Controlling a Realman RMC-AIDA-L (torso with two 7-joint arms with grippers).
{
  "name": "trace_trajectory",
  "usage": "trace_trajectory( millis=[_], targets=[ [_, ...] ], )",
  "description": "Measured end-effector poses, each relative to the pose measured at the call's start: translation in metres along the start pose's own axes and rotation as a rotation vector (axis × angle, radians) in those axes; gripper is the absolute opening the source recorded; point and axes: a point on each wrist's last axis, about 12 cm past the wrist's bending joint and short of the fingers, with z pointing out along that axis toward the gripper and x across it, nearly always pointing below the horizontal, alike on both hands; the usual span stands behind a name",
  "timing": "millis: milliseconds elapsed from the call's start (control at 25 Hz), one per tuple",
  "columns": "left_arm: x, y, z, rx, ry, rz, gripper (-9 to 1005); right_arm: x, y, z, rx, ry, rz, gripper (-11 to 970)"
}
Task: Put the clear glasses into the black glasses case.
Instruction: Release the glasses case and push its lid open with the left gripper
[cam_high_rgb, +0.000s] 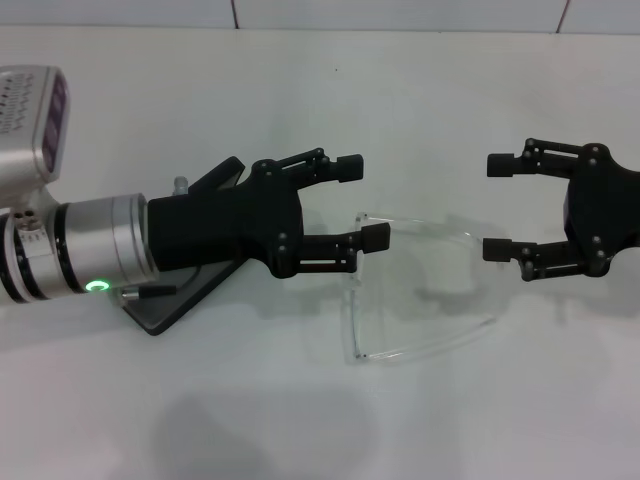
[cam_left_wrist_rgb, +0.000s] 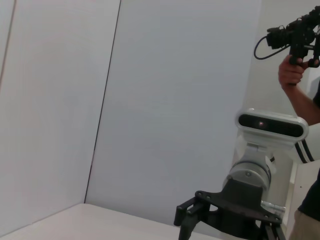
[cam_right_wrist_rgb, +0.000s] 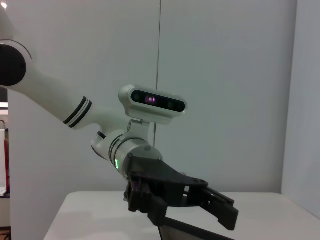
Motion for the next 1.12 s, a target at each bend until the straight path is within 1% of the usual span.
trace_trajectory(
  millis=[360,440,480,560,680,760,840,920,1000,1080,1120],
  targets=[
    [0.001,0.001,0.0,-0.006,0.009,-0.005,891,0.006,0.005,0.0,0.014,0.001,0.02,853],
    [-0.002,0.004,-0.005,-0.015,0.019,-0.013,892,0.008,0.007,-0.002,0.019,0.0,0.026,853],
    [-0.006,0.009,-0.009,-0.031,0.032,-0.026,892,0.008,0.008,-0.003,0.02,-0.001,0.027,853],
    [-0.016,0.02,-0.019,-0.083,0.074,-0.061,892,0.007,0.008,-0.004,0.021,-0.005,0.023,854],
    [-0.032,0.043,-0.037,-0.202,0.206,-0.107,892,0.006,0.007,-0.004,0.021,-0.005,0.02,854],
    [-0.042,0.052,-0.045,-0.265,0.3,-0.136,891,0.006,0.007,-0.004,0.021,-0.005,0.021,854],
    [-0.049,0.057,-0.054,-0.322,0.391,-0.154,891,0.005,0.007,-0.004,0.02,-0.006,0.021,854],
    [-0.049,0.059,-0.061,-0.383,0.459,-0.163,891,0.005,0.007,-0.003,0.019,-0.007,0.022,854],
    [-0.046,0.058,-0.067,-0.438,0.504,-0.163,891,0.005,0.007,-0.003,0.019,-0.008,0.023,854],
    [-0.038,0.057,-0.07,-0.481,0.557,-0.166,891,0.005,0.007,-0.002,0.018,-0.009,0.024,853],
    [-0.036,0.056,-0.07,-0.487,0.567,-0.168,891,0.005,0.007,-0.002,0.017,-0.01,0.024,853]
  ],
)
